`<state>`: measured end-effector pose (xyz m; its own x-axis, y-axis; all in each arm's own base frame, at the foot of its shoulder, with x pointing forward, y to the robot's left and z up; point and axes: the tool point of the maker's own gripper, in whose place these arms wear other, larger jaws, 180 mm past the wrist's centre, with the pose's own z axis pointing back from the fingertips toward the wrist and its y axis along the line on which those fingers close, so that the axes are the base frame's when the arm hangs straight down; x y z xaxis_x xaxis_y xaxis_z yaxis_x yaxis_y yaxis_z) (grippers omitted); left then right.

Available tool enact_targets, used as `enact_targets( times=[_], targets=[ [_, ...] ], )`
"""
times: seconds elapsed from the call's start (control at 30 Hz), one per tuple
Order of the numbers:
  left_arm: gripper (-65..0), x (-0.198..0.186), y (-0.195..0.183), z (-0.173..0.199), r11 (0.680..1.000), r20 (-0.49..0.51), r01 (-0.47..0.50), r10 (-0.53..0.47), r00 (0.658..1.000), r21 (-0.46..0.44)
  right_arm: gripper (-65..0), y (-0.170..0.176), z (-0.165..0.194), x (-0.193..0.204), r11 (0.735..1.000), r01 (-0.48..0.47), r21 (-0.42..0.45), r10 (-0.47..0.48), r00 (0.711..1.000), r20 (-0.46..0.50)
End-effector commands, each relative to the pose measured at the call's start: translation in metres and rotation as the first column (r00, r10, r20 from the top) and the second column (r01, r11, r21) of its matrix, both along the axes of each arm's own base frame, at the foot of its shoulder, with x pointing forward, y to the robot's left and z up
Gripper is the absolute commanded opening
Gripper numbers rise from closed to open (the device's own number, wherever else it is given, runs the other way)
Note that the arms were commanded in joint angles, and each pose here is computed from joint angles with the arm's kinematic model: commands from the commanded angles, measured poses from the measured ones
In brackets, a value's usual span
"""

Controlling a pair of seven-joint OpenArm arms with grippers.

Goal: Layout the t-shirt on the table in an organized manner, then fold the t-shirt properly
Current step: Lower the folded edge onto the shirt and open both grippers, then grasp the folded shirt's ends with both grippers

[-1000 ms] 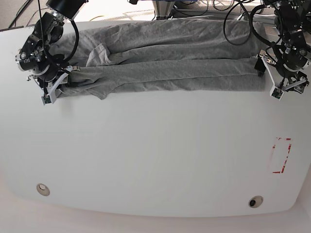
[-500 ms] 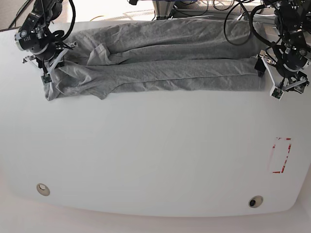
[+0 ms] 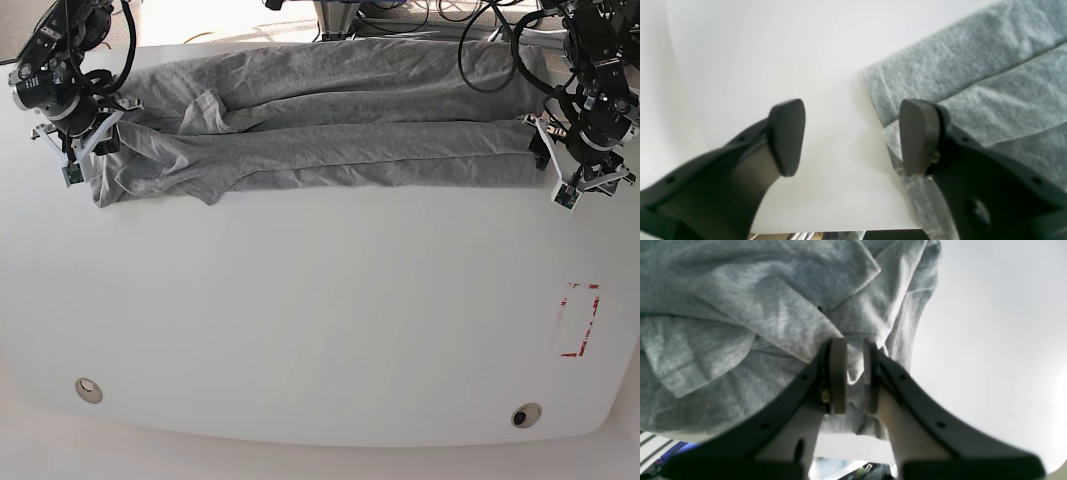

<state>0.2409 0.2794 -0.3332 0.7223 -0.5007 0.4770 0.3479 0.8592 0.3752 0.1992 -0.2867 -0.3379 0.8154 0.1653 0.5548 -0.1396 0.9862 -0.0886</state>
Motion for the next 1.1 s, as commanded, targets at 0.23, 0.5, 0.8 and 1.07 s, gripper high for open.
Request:
enact_targets(
  times=[0.23,0.5,0.8,1.07],
  targets=[
    [-45.8,-0.015,-0.014,-0.014,0.999,-0.025,-0.012,0.011,1.000,-0.050,-56.8,0.017,0.007,0.032,0.998,-0.022,0.053,0.017,0.996,0.083],
    [-58.2,-0.040,-0.034,-0.038,0.994,-0.100,-0.024,0.013,0.995,-0.104,-57.1,0.032,-0.020,0.029,0.995,-0.060,0.079,0.058,0.998,0.026],
    [-58.2,-0.057,-0.043,-0.072,0.990,-0.212,-0.013,-0.017,0.977,-0.142,-57.1,0.028,-0.064,0.020,0.993,-0.020,0.118,0.026,0.999,-0.046],
    [-58.2,-0.038,-0.042,-0.095,0.983,-0.230,0.010,-0.053,0.972,-0.184,-57.1,0.015,-0.092,0.019,0.987,0.025,0.161,-0.014,0.997,-0.070]
  ],
)
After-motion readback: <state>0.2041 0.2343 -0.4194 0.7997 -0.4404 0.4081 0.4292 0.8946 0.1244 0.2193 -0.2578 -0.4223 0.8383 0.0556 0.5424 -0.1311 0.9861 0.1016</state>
